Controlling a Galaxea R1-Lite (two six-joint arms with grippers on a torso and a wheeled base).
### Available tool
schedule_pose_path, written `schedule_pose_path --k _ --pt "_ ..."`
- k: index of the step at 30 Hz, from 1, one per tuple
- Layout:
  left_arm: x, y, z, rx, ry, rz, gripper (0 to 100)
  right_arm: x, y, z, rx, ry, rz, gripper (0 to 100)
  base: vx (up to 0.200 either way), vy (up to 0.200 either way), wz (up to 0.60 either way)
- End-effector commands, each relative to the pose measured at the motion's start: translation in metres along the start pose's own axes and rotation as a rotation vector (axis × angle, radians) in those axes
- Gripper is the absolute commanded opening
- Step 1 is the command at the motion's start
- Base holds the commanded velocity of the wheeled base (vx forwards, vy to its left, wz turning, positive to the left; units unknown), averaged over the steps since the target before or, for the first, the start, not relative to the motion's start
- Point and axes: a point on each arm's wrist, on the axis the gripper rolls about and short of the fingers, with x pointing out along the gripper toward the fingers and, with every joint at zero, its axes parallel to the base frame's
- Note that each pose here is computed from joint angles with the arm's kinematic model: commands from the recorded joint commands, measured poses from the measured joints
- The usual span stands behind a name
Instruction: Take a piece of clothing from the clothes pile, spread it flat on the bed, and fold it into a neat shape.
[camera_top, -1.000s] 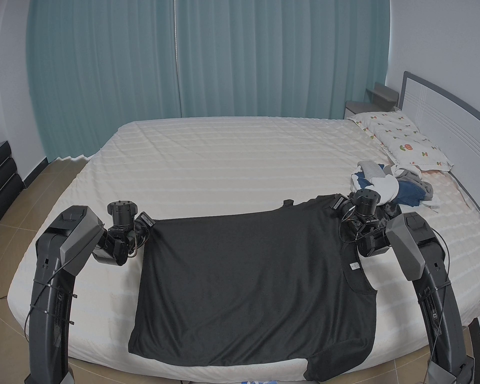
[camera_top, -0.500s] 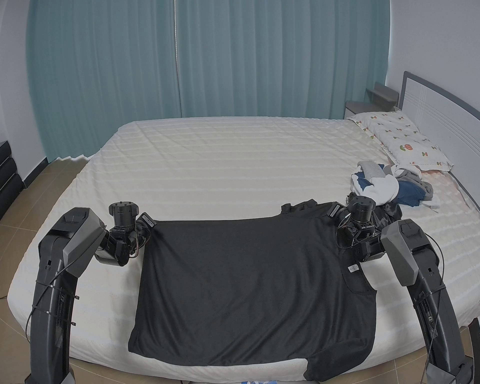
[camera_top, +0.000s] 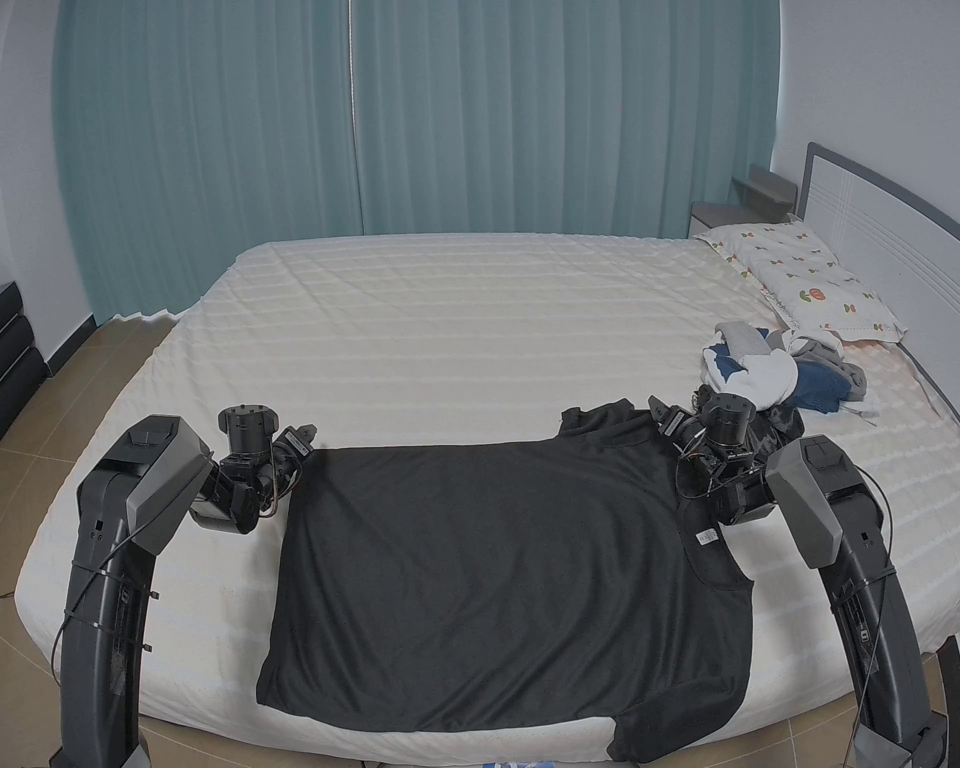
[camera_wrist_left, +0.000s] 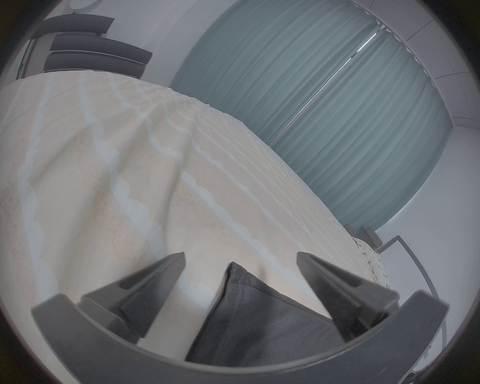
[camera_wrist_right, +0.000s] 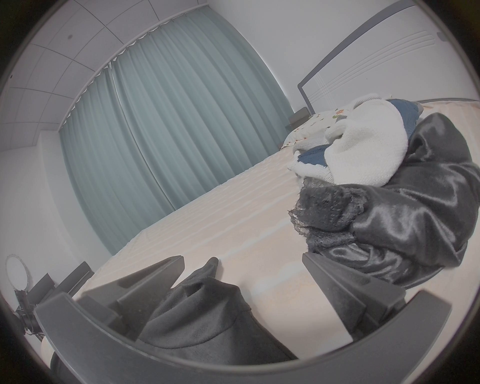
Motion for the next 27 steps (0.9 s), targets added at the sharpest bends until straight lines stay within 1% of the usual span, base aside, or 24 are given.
schedule_pose_path --k 1,4,7,9,10,13,14,19,22,23,27 --pt "-0.002 -0.002 0.003 -0.005 -0.008 -0.003 100 -0.009 -0.001 0.025 0.003 -0.02 -0.012 100 0.0 0.0 0.0" --pt "-0.005 -0.003 0.009 -0.014 -0.02 -0.002 100 -0.019 -0.003 0.033 0.004 -0.017 -0.025 100 0.0 0.0 0.0" --pt "-0.027 -0.013 0.026 -0.075 -0.048 -0.028 100 -0.043 -0.008 0.041 0.002 0.0 -0.036 100 0.0 0.0 0.0" --pt "-0.033 -0.016 0.029 -0.087 -0.05 -0.041 100 -0.049 -0.008 0.043 0.003 0.0 -0.036 100 0.0 0.0 0.0" --pt "-0.054 -0.025 0.038 -0.116 -0.06 -0.073 100 -0.072 -0.006 0.054 0.004 0.005 -0.043 100 0.0 0.0 0.0" --pt "-0.073 -0.033 0.04 -0.11 -0.066 -0.101 100 -0.107 0.0 0.063 0.019 0.039 -0.057 100 0.0 0.0 0.0" --pt "-0.088 -0.046 0.041 -0.106 -0.036 -0.137 100 -0.165 0.005 0.065 0.085 0.069 -0.041 100 0.0 0.0 0.0" --pt "-0.094 -0.046 0.036 -0.103 -0.012 -0.129 100 -0.191 0.005 0.065 0.097 0.067 -0.017 100 0.0 0.0 0.0" --pt "-0.099 -0.043 0.032 -0.101 0.005 -0.117 100 -0.202 0.004 0.065 0.101 0.071 -0.003 100 -0.2 0.0 0.0" --pt "-0.114 -0.033 0.023 -0.101 0.048 -0.076 100 -0.223 -0.002 0.06 0.104 0.108 0.002 100 -0.2 0.0 0.0" --pt "-0.147 -0.021 0.009 -0.104 0.143 -0.033 100 -0.251 -0.009 0.051 0.122 0.197 -0.011 100 -0.2 0.0 0.0"
